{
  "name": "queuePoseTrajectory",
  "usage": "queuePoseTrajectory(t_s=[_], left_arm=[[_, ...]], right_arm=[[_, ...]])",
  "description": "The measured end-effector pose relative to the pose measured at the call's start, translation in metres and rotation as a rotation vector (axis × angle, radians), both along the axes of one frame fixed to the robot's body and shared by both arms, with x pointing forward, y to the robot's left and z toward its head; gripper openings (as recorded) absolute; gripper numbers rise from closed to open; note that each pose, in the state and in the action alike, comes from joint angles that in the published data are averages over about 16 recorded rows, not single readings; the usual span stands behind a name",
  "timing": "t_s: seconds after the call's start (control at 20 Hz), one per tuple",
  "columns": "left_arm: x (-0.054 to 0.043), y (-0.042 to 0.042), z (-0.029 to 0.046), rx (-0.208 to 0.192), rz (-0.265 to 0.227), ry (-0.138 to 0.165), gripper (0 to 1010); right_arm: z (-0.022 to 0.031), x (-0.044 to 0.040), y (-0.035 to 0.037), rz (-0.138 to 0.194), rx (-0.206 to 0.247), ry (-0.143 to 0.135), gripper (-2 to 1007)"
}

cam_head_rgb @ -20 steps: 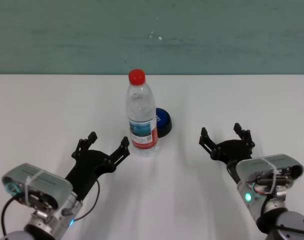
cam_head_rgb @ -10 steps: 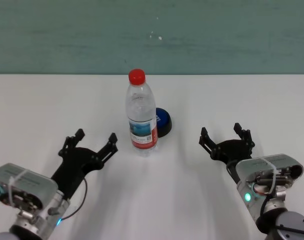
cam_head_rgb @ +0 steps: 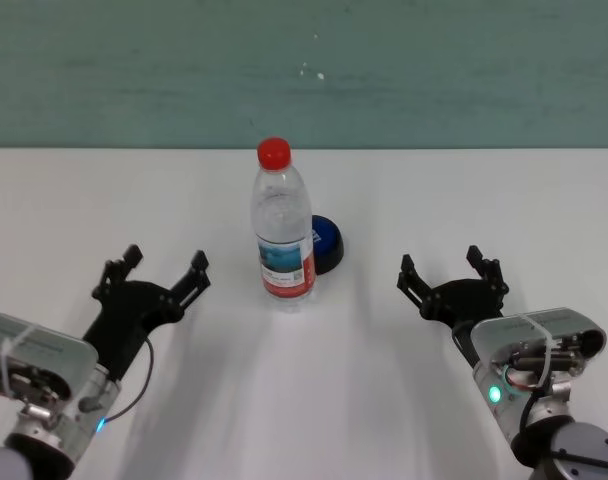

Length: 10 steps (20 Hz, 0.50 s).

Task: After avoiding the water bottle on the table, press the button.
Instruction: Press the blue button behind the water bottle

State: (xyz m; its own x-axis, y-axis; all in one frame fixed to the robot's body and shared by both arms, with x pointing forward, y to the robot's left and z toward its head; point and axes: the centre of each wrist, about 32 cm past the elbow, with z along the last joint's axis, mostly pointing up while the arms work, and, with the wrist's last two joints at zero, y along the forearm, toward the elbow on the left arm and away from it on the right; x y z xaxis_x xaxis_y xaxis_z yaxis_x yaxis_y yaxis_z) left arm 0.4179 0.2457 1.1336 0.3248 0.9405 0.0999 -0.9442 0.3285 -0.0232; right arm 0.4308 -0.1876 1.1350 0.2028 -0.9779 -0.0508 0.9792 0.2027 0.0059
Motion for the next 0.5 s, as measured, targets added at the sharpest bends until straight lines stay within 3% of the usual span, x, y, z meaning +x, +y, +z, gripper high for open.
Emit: queuePoseTrajectory(t_s=[0.5], left_arm=[[0.0189,0.0072,-0.0009,0.020,0.023,-0.008,1010]], right_arm=[[0.0000,0.0000,0.0000,0.000,0.000,0.000,1004]])
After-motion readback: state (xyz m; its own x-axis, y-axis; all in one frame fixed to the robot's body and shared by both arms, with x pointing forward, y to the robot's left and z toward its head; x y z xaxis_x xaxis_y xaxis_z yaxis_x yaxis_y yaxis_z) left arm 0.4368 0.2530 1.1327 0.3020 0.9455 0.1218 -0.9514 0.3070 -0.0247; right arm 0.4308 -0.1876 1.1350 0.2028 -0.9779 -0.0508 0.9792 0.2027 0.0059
